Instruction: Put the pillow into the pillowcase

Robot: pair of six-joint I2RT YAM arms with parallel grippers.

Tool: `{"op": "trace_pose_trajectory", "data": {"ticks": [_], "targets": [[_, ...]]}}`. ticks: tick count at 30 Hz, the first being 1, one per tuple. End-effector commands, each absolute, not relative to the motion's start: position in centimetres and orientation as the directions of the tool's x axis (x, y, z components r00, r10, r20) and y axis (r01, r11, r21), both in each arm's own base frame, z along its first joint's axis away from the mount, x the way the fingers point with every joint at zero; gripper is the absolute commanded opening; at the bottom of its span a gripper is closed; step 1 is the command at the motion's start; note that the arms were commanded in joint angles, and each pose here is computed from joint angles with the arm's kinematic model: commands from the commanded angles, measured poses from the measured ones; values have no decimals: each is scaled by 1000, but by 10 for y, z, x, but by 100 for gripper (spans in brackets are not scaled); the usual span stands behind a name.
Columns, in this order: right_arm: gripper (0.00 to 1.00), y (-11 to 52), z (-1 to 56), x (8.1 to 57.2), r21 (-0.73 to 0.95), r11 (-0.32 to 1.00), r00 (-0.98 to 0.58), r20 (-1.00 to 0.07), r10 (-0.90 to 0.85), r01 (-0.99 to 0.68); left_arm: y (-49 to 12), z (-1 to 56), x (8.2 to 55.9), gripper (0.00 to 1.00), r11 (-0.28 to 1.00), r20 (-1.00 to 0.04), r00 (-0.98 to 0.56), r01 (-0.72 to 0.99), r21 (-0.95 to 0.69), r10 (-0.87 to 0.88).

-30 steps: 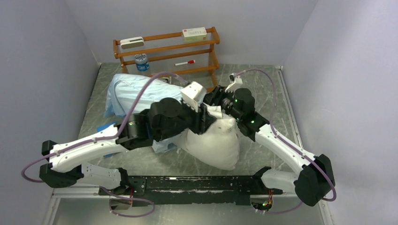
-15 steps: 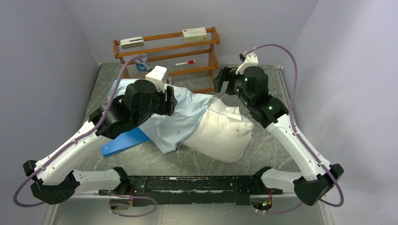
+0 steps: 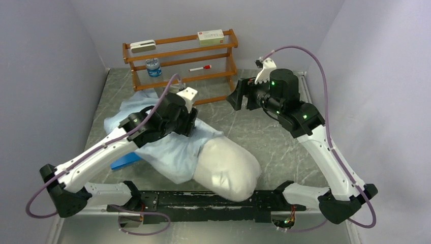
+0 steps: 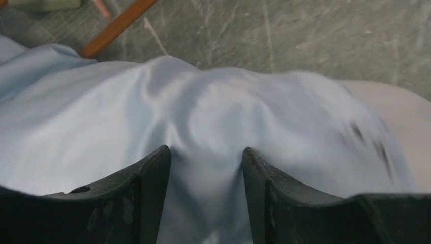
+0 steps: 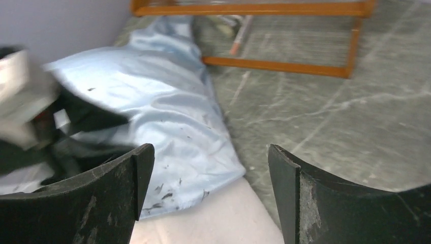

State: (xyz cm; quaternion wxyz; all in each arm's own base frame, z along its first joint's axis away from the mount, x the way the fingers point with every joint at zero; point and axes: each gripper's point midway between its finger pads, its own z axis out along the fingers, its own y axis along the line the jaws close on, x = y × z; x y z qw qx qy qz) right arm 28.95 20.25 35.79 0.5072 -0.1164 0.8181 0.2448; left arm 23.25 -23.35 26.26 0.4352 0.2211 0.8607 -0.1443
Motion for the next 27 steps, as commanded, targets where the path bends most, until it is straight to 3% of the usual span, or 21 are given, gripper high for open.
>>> {"op": "trace_pose_trajectory", "data": {"ticks": [1,10,16,20,27], "targets": [[85,243,359,240,392,665,-530,-848,-7,-636,-233,250,262,58,877,-812,-537,475,-65,230],[86,320,314,159,314,562,-498,-841,-209,-765,-227,260,289,58,887,-820,-554,439,-142,142],[90,347,259,101,156,518,-393,-834,-387,-841,-215,283,295,61,903,-841,-532,404,-146,102],[95,365,234,42,-18,444,-229,-838,-496,-896,-197,303,295,62,924,-859,-506,362,-125,82],[100,375,195,6,-280,368,-27,-763,-646,-887,-172,336,286,63,943,-897,-442,310,-122,29]]}}
